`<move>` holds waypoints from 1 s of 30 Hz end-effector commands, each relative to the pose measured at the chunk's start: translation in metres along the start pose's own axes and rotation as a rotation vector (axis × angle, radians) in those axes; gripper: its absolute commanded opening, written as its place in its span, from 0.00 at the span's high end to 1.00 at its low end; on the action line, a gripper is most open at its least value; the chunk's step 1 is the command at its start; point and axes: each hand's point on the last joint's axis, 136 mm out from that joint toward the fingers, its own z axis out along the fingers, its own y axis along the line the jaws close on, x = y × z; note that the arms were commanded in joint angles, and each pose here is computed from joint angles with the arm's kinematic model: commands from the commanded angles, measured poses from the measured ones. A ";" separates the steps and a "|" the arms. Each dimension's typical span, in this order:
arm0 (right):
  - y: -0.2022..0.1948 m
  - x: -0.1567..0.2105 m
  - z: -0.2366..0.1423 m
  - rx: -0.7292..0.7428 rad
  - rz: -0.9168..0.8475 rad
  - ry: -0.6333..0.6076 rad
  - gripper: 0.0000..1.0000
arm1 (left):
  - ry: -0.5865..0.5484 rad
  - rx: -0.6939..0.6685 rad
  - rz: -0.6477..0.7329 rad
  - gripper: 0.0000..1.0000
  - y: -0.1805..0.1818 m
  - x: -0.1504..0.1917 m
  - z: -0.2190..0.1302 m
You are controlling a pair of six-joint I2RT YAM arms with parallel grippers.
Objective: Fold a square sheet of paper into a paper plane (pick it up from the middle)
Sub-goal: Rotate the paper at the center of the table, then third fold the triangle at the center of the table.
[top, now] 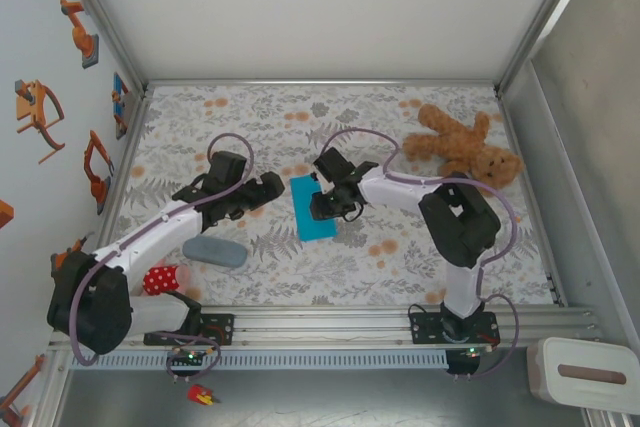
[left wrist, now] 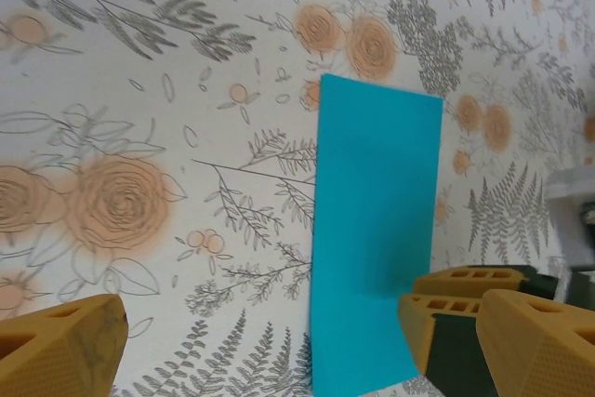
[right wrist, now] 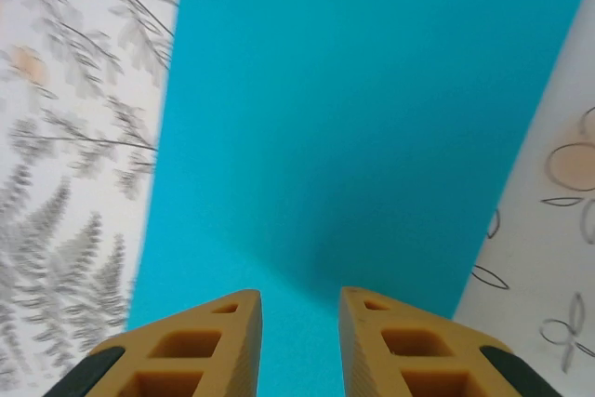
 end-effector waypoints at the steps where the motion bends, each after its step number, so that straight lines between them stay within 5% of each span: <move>1: 0.014 -0.027 -0.034 -0.047 0.103 -0.153 0.72 | 0.065 0.096 -0.038 0.02 -0.013 0.011 0.009; 10: -0.013 -0.018 -0.019 -0.024 0.292 -0.149 0.76 | 0.191 0.031 -0.163 0.12 -0.006 0.059 0.020; 22: -0.030 0.002 0.013 -0.010 0.362 -0.052 0.81 | 0.275 0.038 -0.213 0.47 -0.015 0.100 0.042; 30: -0.041 0.013 0.022 -0.009 0.425 -0.016 0.82 | 0.309 0.031 -0.207 0.61 -0.017 0.113 0.060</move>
